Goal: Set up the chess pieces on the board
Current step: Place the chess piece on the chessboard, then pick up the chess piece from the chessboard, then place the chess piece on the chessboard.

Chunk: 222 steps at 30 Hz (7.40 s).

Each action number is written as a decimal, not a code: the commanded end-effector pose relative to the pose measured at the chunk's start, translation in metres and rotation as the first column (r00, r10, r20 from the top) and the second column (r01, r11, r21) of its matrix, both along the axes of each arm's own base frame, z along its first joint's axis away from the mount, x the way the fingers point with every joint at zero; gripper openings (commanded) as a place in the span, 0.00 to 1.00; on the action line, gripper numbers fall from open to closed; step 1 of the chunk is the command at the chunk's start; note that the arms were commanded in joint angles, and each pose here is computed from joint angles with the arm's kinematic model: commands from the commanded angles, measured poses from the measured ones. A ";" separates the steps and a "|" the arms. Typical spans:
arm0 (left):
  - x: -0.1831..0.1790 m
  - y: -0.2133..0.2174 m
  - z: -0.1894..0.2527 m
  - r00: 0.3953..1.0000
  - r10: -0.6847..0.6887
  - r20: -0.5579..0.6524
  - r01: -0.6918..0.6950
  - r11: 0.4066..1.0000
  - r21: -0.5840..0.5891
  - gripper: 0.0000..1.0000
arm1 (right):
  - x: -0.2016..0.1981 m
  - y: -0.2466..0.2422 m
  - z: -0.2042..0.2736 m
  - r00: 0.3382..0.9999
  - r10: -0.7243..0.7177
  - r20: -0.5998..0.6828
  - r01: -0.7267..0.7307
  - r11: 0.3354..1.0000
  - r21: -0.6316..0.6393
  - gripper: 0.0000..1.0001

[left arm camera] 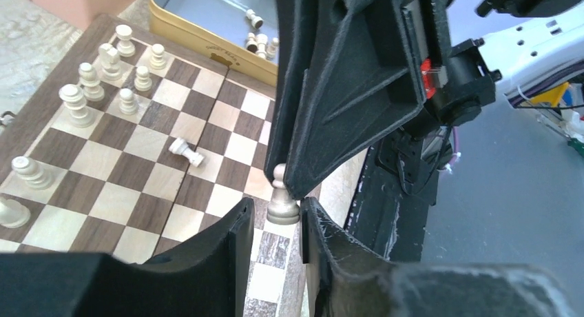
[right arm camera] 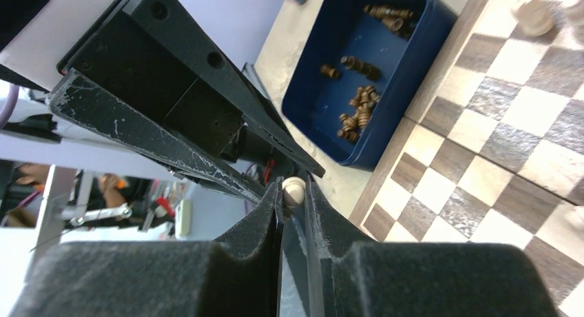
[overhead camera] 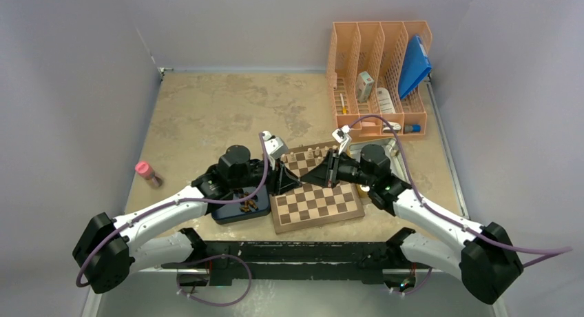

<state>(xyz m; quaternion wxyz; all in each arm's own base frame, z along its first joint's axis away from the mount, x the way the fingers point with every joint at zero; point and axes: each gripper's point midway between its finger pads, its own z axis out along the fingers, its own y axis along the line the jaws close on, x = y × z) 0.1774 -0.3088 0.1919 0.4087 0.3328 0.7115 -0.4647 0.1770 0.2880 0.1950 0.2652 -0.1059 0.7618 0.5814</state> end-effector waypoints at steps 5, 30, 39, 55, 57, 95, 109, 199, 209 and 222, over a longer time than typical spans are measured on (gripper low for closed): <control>0.017 0.005 -0.002 0.993 0.113 -0.024 -0.112 0.993 0.041 0.55 | 0.030 -0.018 0.041 0.954 -0.202 0.221 0.205 0.979 0.006 0.13; 0.084 0.112 0.043 0.814 0.494 -0.307 -0.448 0.869 0.210 0.79 | 0.099 -0.049 -0.003 0.795 -0.452 0.405 0.571 0.782 -0.248 0.11; 0.069 0.138 0.027 0.811 0.549 -0.199 -0.492 0.826 0.275 0.78 | 0.105 -0.025 -0.036 0.793 -0.451 0.410 0.585 0.753 -0.302 0.10; 0.060 0.149 0.030 0.805 0.574 -0.149 -0.526 0.807 0.268 0.77 | 0.127 -0.025 -0.074 0.734 -0.499 0.461 0.672 0.636 -0.380 0.11; 0.060 0.151 0.032 0.801 0.581 -0.141 -0.535 0.802 0.264 0.77 | 0.127 -0.025 -0.078 0.736 -0.497 0.459 0.669 0.636 -0.385 0.12; 0.057 0.143 0.033 0.825 0.541 -0.161 -0.498 0.832 0.245 0.77 | 0.142 -0.032 -0.122 0.707 -0.490 0.509 0.707 0.487 -0.514 0.14; 0.055 0.142 0.034 0.829 0.534 -0.162 -0.492 0.837 0.239 0.77 | 0.142 -0.029 -0.127 0.717 -0.488 0.498 0.697 0.485 -0.528 0.24; 0.035 0.113 0.074 0.949 0.307 -0.069 -0.304 0.951 0.045 0.71 | 0.050 0.004 -0.088 0.895 -0.337 0.291 0.445 0.711 -0.544 0.15; -0.010 0.069 0.111 0.951 -0.227 0.212 0.262 0.953 -0.153 0.69 | 0.029 0.028 -0.031 0.934 -0.173 0.312 0.291 0.875 -0.387 0.15; -0.011 0.077 0.072 0.647 -0.407 0.645 0.406 0.900 0.160 0.67 | -0.038 0.054 0.014 0.938 0.206 0.278 -0.169 0.974 -0.154 0.16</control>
